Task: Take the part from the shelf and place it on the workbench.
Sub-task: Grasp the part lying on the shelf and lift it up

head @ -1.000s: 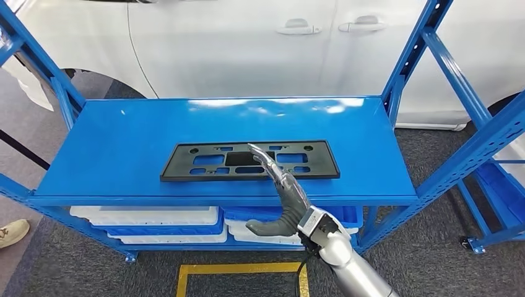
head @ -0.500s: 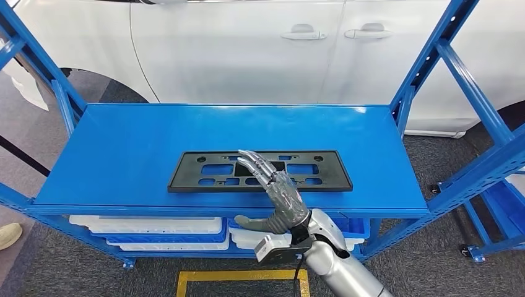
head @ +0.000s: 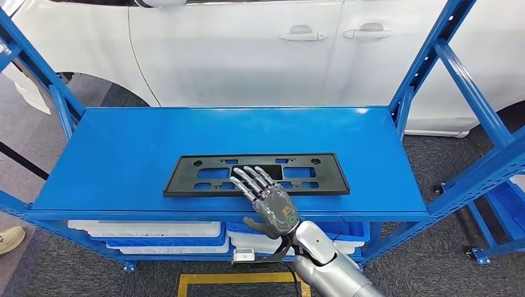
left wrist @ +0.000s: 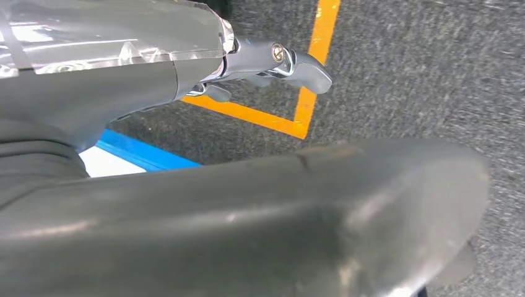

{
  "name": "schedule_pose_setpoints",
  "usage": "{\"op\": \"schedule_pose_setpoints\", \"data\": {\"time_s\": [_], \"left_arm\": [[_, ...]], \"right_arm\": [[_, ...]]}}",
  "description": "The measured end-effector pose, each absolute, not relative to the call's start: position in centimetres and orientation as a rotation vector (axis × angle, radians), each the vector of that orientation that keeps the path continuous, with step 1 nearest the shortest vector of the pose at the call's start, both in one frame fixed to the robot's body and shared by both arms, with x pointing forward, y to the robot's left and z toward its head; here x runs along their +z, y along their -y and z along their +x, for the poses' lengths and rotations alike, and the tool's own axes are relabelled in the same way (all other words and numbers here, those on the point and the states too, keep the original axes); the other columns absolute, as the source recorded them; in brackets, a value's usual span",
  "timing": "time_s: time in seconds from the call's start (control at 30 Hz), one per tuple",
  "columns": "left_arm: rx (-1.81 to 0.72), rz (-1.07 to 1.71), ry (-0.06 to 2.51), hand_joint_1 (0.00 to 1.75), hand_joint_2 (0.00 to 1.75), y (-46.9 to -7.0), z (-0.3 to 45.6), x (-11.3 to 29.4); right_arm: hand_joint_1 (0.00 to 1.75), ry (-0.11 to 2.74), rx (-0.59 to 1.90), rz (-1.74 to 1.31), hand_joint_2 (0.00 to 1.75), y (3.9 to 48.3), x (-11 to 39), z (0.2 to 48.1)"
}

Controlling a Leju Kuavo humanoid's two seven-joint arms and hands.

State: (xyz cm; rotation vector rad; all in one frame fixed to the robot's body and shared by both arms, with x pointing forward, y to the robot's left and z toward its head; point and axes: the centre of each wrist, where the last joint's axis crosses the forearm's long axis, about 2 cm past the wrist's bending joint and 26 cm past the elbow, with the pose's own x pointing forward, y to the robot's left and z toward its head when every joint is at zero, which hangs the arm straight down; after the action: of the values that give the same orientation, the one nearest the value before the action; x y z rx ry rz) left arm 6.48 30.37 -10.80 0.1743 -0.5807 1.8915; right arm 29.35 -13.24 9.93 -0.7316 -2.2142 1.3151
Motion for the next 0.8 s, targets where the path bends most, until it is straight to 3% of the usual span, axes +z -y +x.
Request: {"op": "schedule_pose_setpoints", "data": {"time_s": [0.8], "left_arm": [[1.889, 0.195, 0.590, 0.00, 0.00, -30.6, 6.6, -10.8]], "right_arm": [[0.00, 2.184, 1.429, -0.956, 1.75, 6.7, 12.1, 31.0]]}}
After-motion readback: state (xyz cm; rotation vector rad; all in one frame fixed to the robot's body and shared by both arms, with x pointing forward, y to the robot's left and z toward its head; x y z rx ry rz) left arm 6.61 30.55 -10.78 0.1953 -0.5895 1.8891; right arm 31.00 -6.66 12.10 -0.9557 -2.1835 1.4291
